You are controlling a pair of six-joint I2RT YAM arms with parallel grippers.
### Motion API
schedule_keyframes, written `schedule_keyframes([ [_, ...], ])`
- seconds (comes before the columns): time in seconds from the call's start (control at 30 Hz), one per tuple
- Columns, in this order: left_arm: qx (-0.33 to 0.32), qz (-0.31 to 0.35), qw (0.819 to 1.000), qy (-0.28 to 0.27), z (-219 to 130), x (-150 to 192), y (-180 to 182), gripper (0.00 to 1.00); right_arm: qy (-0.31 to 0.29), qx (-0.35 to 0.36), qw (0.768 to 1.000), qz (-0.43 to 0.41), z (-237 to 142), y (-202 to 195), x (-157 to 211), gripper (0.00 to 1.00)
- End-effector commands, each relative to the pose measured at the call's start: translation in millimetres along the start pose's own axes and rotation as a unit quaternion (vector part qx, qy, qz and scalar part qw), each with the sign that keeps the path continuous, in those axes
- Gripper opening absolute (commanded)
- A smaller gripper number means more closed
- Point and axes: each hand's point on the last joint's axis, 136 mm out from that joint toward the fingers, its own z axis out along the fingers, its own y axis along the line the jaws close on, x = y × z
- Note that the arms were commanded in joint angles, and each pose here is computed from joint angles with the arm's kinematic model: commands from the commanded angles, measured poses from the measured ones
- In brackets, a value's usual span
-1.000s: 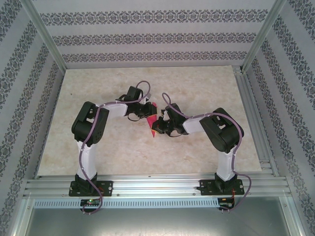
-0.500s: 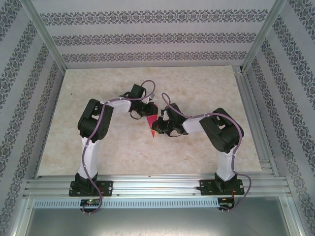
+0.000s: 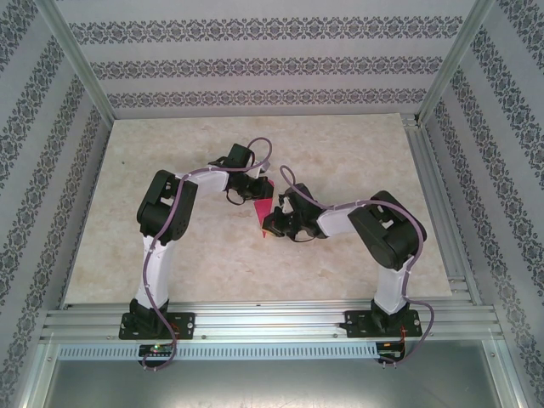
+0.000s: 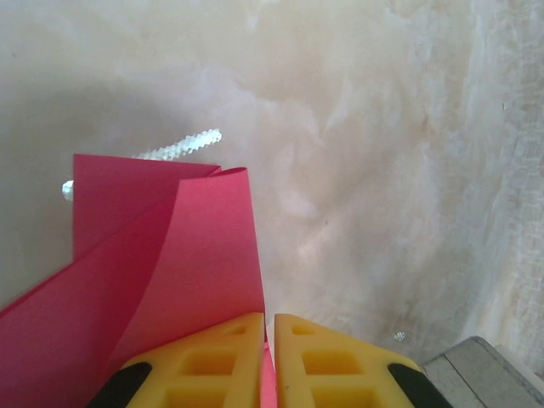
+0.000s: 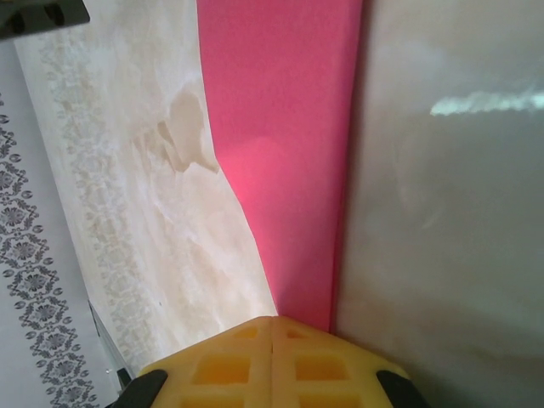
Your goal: Fold a paper plane with a square sheet of paper (pick it up from the middle)
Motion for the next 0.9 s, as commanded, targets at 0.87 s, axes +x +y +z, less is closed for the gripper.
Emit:
schedule_keyframes([
  [0.87, -0.006, 0.016, 1.0, -0.001, 7, 0, 8, 0.15, -0.096, -0.004, 0.995, -0.016, -7, 13, -79, 0.02],
])
